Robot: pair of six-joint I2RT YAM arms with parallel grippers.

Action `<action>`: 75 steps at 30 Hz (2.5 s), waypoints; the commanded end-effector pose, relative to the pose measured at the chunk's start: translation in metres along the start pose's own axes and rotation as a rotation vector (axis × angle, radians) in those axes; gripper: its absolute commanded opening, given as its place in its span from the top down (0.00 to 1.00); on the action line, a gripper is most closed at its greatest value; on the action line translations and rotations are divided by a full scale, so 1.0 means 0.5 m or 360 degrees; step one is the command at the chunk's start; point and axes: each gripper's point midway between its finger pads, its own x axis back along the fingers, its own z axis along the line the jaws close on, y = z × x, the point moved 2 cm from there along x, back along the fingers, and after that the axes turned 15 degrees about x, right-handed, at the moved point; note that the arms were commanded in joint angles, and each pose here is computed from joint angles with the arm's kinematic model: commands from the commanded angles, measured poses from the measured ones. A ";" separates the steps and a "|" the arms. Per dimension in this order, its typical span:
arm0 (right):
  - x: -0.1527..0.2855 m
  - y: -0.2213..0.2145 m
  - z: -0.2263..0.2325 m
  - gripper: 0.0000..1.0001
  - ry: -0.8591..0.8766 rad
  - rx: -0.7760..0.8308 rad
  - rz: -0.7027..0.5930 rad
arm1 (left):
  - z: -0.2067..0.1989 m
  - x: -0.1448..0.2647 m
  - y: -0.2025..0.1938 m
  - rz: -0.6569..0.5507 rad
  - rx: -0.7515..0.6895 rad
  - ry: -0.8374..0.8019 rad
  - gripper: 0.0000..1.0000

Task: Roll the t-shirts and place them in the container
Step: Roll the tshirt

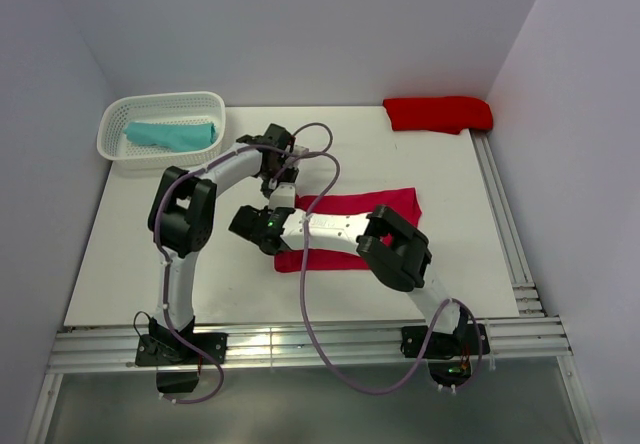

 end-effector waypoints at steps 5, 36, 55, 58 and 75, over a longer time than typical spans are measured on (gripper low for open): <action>-0.008 -0.062 -0.010 0.66 0.0026 -0.0039 0.0083 | -0.021 0.004 0.033 -0.0035 -0.0089 -0.0027 0.71; -0.039 -0.084 -0.060 0.70 0.1377 -0.1388 0.0096 | -0.008 -0.010 0.008 0.0054 0.0125 -0.0732 0.42; 0.015 -0.019 -0.118 0.42 0.0180 -0.0520 0.0051 | 0.035 0.022 0.002 -0.0137 0.0019 -0.0072 0.97; 0.051 0.004 -0.118 0.42 0.0027 -0.0339 0.0041 | 0.031 0.023 -0.003 -0.0135 -0.0003 -0.0021 0.98; 0.028 -0.006 -0.026 0.47 -0.0089 -0.0016 0.0040 | 0.014 0.013 0.001 -0.0073 -0.0030 0.0030 0.91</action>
